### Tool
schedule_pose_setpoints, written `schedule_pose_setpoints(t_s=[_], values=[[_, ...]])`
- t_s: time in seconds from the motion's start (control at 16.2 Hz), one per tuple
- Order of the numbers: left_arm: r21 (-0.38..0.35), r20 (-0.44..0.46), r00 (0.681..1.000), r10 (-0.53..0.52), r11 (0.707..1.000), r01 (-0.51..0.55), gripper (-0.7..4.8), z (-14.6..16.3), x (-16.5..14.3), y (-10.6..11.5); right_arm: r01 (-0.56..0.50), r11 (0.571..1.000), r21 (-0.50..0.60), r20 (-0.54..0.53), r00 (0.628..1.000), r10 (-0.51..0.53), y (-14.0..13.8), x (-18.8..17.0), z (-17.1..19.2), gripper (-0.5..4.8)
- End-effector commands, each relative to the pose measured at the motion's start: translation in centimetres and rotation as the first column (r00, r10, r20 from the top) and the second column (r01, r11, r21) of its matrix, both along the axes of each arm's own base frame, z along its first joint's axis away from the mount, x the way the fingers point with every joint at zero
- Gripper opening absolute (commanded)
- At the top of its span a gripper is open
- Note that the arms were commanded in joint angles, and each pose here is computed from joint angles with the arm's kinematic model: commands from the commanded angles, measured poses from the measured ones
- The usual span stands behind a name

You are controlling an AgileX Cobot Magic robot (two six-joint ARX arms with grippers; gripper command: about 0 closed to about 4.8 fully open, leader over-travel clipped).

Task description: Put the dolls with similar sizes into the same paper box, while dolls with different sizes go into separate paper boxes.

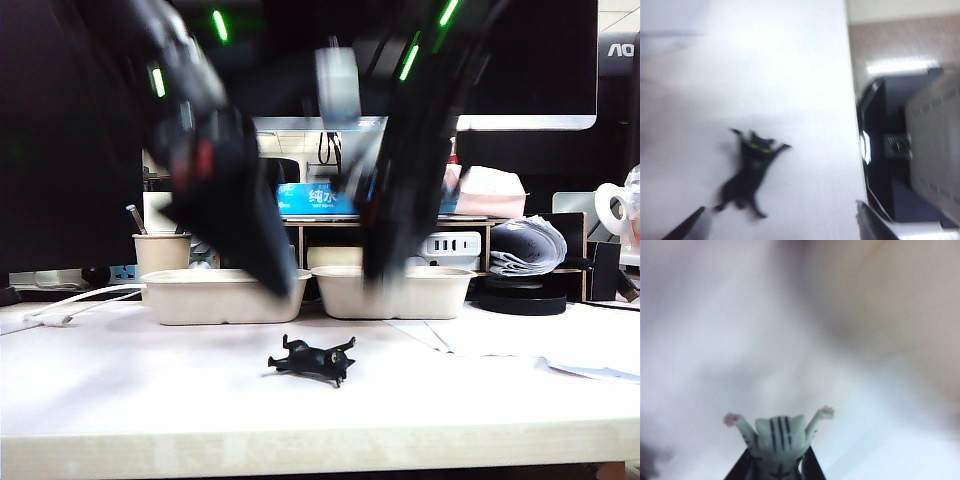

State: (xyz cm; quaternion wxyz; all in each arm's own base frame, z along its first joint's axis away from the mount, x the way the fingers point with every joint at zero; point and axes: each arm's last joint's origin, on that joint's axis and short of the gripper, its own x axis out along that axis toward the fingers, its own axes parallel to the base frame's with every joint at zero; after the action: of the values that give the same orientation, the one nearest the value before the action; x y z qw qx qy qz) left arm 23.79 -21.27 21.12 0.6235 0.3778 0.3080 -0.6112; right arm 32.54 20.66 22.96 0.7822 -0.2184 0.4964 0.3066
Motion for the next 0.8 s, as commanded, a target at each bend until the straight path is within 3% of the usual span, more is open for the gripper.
schedule_pose_setpoints(t_s=[0.06, 0.25, 0.31, 0.43, 0.49, 0.56, 0.68, 0.8], values=[[0.002, 0.014, 1.000, -0.021, 1.000, 0.021, 3.90, -2.3, 1.1, -1.3, 0.060, 0.995, 0.079, 0.120, 0.990, -0.069, -2.2, 1.1, 2.8, -0.08], [0.027, 0.073, 0.997, -0.023, 0.999, 0.021, 3.89, -4.6, 2.3, -2.3, 0.119, 0.984, 0.131, 0.159, 0.977, -0.139, -4.3, 3.7, 2.2, -0.07], [0.037, 0.062, 0.998, -0.024, 0.999, 0.022, 3.28, -5.4, 2.4, -2.5, 0.129, 0.983, 0.130, 0.141, 0.979, -0.147, -4.6, 4.3, 1.4, -0.07], [0.047, 0.051, 0.998, -0.024, 0.999, 0.022, 0.88, -5.8, 2.4, -2.5, 0.123, 0.984, 0.125, 0.122, 0.983, -0.138, -4.5, 4.6, 0.6, -0.07], [0.045, 0.054, 0.998, -0.020, 0.999, 0.018, 0.57, -5.8, 2.5, -2.6, 0.121, 0.984, 0.129, 0.125, 0.983, -0.137, -4.5, 4.8, 0.3, -0.01], [0.051, 0.065, 0.998, -0.015, 0.999, 0.012, 0.56, -5.8, 2.5, -2.6, 0.120, 0.983, 0.136, 0.137, 0.981, -0.138, -4.4, 4.9, 0.3, 0.41], [0.103, 0.127, 0.991, 0.044, 0.993, -0.057, -0.05, -5.8, 2.9, -2.5, 0.137, 0.978, 0.159, 0.146, 0.976, -0.160, -4.3, 5.2, 1.1, 1.28], [0.075, 0.145, 0.981, 0.133, 0.987, -0.145, -0.05, -4.9, 3.1, -2.4, 0.132, 0.977, 0.165, 0.146, 0.977, -0.157, -4.2, 5.3, 3.0, 1.28]])
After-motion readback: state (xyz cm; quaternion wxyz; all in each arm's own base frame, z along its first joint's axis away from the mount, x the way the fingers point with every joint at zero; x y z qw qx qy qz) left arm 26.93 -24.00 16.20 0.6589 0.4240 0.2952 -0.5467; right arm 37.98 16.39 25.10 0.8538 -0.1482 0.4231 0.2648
